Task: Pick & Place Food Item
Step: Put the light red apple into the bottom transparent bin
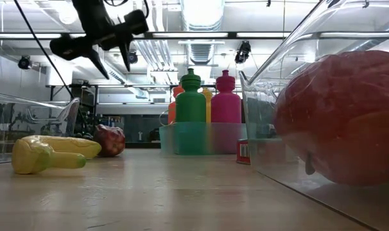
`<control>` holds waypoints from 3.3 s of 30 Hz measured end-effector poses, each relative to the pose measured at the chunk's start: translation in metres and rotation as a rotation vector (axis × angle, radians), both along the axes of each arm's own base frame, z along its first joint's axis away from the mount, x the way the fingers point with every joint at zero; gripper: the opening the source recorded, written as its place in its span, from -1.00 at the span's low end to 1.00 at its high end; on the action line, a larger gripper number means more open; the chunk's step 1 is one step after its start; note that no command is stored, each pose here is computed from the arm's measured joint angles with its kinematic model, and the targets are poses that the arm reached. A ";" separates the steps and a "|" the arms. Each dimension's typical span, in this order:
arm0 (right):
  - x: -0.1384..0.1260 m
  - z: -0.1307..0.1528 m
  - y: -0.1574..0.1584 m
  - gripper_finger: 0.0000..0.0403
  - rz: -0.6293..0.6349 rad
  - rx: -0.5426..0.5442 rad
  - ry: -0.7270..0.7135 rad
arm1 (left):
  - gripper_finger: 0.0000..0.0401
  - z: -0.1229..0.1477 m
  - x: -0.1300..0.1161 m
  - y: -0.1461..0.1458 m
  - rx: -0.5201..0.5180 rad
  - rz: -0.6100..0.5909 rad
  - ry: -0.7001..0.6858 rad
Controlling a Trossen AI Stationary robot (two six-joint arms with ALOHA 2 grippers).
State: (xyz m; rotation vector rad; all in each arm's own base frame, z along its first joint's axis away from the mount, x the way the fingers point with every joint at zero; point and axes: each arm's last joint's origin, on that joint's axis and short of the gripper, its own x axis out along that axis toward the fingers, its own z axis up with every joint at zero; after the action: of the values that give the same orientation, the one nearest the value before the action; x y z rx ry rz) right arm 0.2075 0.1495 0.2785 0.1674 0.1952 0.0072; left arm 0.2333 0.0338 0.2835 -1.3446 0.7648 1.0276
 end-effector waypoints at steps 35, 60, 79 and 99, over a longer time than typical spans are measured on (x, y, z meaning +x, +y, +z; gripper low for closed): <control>0.000 0.000 0.000 -0.01 0.000 0.000 0.000 | 0.20 -0.085 0.045 0.034 -0.385 0.110 0.269; 0.000 0.000 0.000 -0.01 0.000 0.000 0.000 | 0.20 -0.101 0.046 0.039 -0.315 0.175 0.340; 0.000 0.000 0.000 -0.01 -0.001 0.000 0.000 | 0.20 -0.095 0.068 0.049 -0.255 0.090 0.208; 0.000 0.000 0.000 -0.01 0.000 0.000 0.000 | 0.20 -0.066 0.078 0.026 -0.252 -0.002 0.168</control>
State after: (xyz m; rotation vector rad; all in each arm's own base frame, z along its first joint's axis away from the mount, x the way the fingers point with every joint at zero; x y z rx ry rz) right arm 0.2075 0.1495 0.2784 0.1673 0.1953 0.0072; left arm 0.3116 0.0600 0.2170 -1.4825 1.0495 1.0792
